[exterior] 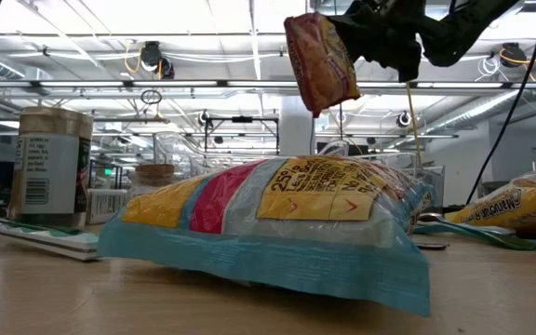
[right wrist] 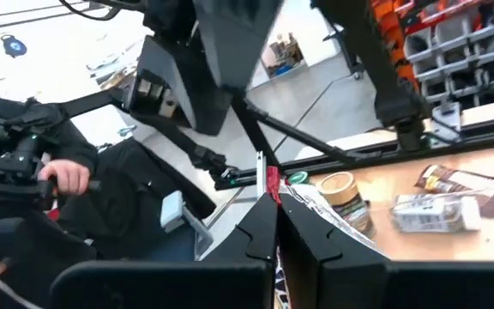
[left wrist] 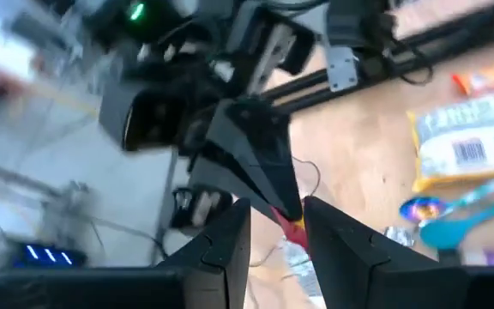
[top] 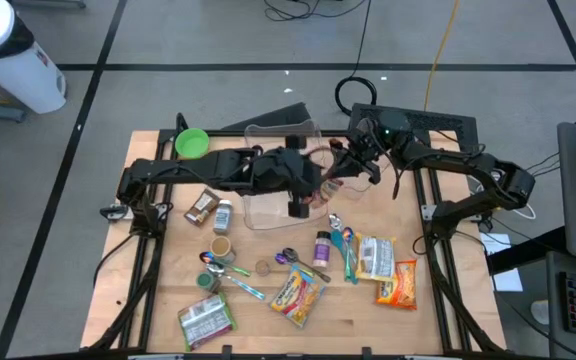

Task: Pick & Place Food Item
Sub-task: Put the red noodle pack into the top left transparent bin

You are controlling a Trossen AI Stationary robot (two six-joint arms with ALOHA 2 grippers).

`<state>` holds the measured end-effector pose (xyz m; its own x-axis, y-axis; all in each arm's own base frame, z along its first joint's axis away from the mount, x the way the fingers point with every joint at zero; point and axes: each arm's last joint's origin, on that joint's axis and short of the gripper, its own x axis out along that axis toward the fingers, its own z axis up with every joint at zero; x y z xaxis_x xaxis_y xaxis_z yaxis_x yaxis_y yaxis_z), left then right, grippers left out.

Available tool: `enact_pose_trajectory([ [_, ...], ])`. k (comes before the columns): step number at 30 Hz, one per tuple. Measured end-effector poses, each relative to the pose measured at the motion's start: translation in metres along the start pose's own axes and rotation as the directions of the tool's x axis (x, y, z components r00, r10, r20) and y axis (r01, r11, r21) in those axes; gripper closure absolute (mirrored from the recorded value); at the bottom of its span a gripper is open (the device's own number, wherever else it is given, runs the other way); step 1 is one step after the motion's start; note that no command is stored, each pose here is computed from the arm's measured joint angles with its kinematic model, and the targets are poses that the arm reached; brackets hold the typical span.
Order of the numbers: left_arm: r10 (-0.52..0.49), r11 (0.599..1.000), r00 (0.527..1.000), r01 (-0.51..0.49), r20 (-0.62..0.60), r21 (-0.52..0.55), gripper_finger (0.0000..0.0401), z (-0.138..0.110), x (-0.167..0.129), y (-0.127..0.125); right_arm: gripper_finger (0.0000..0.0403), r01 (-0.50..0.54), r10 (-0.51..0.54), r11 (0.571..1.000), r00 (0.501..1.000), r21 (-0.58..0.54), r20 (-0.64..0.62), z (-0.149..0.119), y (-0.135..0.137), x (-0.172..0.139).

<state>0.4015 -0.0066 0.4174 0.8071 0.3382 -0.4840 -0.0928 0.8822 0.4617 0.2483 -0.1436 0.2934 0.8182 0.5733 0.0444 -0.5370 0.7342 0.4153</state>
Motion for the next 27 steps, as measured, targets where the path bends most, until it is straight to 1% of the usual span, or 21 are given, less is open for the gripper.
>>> enact_pose_trajectory([
  [3,-0.023,0.988,1.000,0.024,0.010,-0.155,0.0281,-0.001,0.000,0.005,0.0403,0.019,-0.019,1.000,1.000,-0.006,0.018,0.002,-0.001,-0.004],
  [7,-0.096,0.943,0.995,0.100,0.030,-0.318,0.0281,-0.004,0.004,0.013,0.0403,0.070,-0.069,0.998,0.996,-0.007,0.049,0.004,-0.003,-0.007],
  [10,-0.169,0.905,0.984,0.176,0.052,-0.387,0.0281,-0.007,0.007,0.018,0.0403,0.092,-0.091,0.996,0.994,-0.013,0.064,0.005,-0.004,-0.008],
  [11,-0.181,0.895,0.982,0.185,0.051,-0.406,0.0281,-0.008,0.007,0.020,0.0403,0.093,-0.092,0.996,0.994,-0.015,0.064,0.005,-0.004,-0.008],
  [13,-0.176,0.878,0.984,0.170,0.029,-0.448,0.0281,-0.011,0.009,0.024,0.0403,0.092,-0.091,0.996,0.994,-0.015,0.064,0.005,-0.004,-0.008],
  [18,-0.150,0.848,0.989,0.121,-0.015,-0.516,0.0281,-0.020,0.013,0.038,0.0403,0.092,-0.091,0.996,0.994,-0.018,0.064,0.005,-0.004,-0.008],
  [20,-0.159,0.840,0.987,0.119,-0.031,-0.530,0.0281,-0.023,0.014,0.041,0.0403,0.092,-0.091,0.995,0.994,-0.022,0.064,0.005,-0.004,-0.008],
  [27,-0.188,0.835,0.980,0.125,-0.065,-0.535,0.0281,-0.029,0.015,0.043,0.0403,0.110,-0.107,0.994,0.992,-0.029,0.073,0.005,-0.005,-0.010],
])
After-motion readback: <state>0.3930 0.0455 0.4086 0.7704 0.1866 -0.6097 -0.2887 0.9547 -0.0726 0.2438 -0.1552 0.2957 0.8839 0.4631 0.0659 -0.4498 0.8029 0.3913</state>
